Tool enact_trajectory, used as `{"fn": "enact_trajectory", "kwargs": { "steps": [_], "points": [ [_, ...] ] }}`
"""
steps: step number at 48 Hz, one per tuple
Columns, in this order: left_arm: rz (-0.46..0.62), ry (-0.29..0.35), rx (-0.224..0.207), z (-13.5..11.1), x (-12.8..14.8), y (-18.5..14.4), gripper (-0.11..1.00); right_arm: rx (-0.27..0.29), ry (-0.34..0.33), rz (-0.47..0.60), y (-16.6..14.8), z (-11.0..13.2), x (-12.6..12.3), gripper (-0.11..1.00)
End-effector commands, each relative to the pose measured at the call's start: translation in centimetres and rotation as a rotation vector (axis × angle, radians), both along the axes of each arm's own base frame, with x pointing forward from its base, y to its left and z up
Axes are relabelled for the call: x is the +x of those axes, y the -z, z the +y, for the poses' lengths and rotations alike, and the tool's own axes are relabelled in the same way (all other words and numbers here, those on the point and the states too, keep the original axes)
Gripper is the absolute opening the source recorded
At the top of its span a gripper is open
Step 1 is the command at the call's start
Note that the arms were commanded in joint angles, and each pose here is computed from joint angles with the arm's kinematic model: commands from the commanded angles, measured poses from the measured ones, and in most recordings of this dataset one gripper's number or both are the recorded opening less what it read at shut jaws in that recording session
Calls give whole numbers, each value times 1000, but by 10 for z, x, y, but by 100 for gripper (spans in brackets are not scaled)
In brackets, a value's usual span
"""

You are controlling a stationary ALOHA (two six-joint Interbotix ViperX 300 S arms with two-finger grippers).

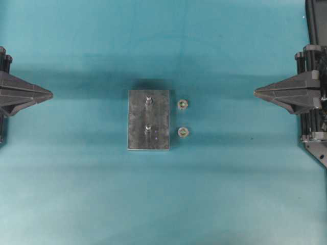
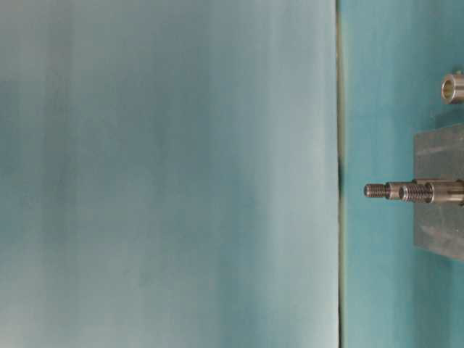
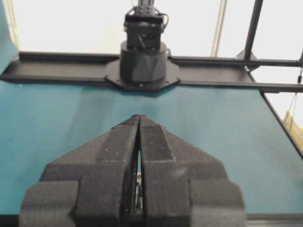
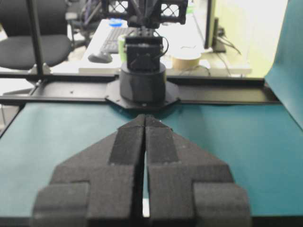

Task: Insert the washer onto the shaft.
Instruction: 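Move the right gripper over the upper metal washer beside the block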

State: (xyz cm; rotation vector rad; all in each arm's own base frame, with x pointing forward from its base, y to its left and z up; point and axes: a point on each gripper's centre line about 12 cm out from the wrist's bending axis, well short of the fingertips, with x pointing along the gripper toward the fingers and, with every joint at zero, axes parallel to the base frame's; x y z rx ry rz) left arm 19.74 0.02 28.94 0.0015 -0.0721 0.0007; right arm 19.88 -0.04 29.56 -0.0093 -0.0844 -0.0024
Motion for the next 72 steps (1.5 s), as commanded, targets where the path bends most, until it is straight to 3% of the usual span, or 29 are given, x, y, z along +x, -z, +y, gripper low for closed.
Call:
{"fn": "enact_trajectory", "kwargs": {
  "steps": [1,5,10,21,29,46,56,61,72],
  "points": [
    [-9,21,-31,-3,0,-2,0,31,5,14,4,-1,2,1],
    [-16,24,-72,-3,-1,-5,0,84,20,148,18,-4,3,1],
    [4,23,-74,-3,-1,-9,0,117,37,347,29,-6,2,1],
    [253,9,-57,-3,9,-18,0,131,55,716,31,-9,2,1],
    [403,1,-33,-2,13,-13,0,135,58,815,30,-10,23,1],
    [488,-4,-49,-2,14,-1,0,159,122,1040,50,-36,86,1],
    [548,-5,-62,-3,10,3,0,70,87,1133,56,-48,115,2],
    [557,-6,-62,-3,10,5,0,21,59,1168,64,-53,129,17],
    [563,-7,-62,-3,9,7,0,-31,13,1236,84,-55,153,82]
  ]
}}
